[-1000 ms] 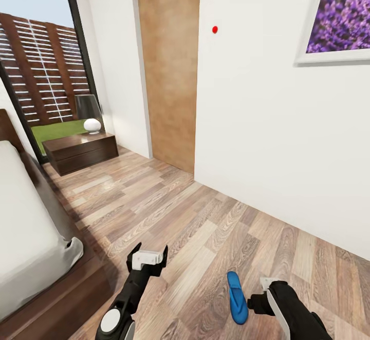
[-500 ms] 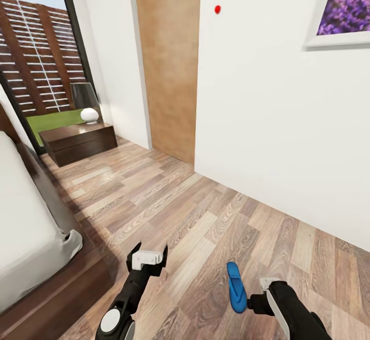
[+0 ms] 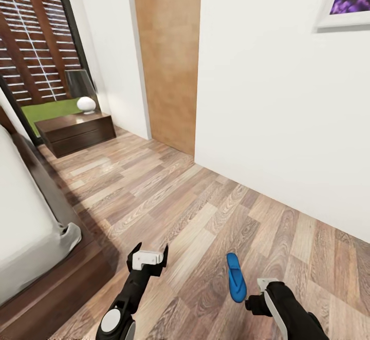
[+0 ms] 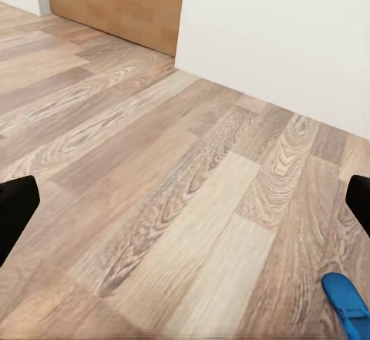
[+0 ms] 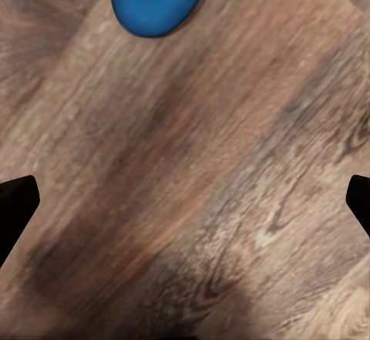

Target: In the bedroom, move the book from the bed onto either nightstand, and place the two sandals side by side next to the bed.

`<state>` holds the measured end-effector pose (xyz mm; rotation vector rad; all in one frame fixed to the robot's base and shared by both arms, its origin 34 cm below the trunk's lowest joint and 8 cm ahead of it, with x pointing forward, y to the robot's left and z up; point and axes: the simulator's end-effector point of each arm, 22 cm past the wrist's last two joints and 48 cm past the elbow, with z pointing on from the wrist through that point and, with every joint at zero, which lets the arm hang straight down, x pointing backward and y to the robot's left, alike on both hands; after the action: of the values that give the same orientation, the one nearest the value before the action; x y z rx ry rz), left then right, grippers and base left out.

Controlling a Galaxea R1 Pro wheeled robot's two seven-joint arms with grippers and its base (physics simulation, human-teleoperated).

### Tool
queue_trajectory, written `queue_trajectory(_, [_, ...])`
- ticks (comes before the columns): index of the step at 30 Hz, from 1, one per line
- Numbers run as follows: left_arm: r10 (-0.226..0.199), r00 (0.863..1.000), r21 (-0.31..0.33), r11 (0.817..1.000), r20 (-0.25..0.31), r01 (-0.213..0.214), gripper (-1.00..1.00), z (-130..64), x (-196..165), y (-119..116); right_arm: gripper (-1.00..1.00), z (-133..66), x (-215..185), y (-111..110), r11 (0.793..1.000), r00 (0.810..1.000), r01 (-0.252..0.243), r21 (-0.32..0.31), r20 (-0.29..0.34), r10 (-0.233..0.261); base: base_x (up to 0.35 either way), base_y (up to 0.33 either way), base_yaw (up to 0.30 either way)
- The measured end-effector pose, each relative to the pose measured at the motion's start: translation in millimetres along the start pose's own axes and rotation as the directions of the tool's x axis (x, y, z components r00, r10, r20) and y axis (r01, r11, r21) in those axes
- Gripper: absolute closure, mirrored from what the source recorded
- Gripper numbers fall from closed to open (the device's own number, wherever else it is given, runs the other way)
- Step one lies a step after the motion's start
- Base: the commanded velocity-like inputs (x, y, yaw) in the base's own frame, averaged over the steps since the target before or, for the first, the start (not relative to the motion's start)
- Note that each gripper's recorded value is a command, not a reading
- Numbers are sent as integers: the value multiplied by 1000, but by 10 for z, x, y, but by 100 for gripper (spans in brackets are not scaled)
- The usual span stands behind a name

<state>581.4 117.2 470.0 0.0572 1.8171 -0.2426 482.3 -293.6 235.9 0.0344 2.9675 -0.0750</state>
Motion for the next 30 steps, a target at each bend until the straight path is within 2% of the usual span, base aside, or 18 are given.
queue_trajectory(6, [-5, 1000, 0, 1000, -18, 5, -100, 14, 90, 7, -100, 62, 58, 92, 999, 999, 41, -2, -16, -41, 0, 0, 0])
queue_trajectory(11, [-6, 1000, 0, 1000, -18, 6, -100, 14, 92, 6, -100, 61, 59, 102, 999, 999, 44, -2, -16, -44, 22, 0, 0])
queue_trajectory(30, [-6, 1000, 2, 1000, -22, 6, -100, 12, 103, -2, -100, 61, 61, 159, 999, 999, 46, -10, -15, -46, 169, 0, 0])
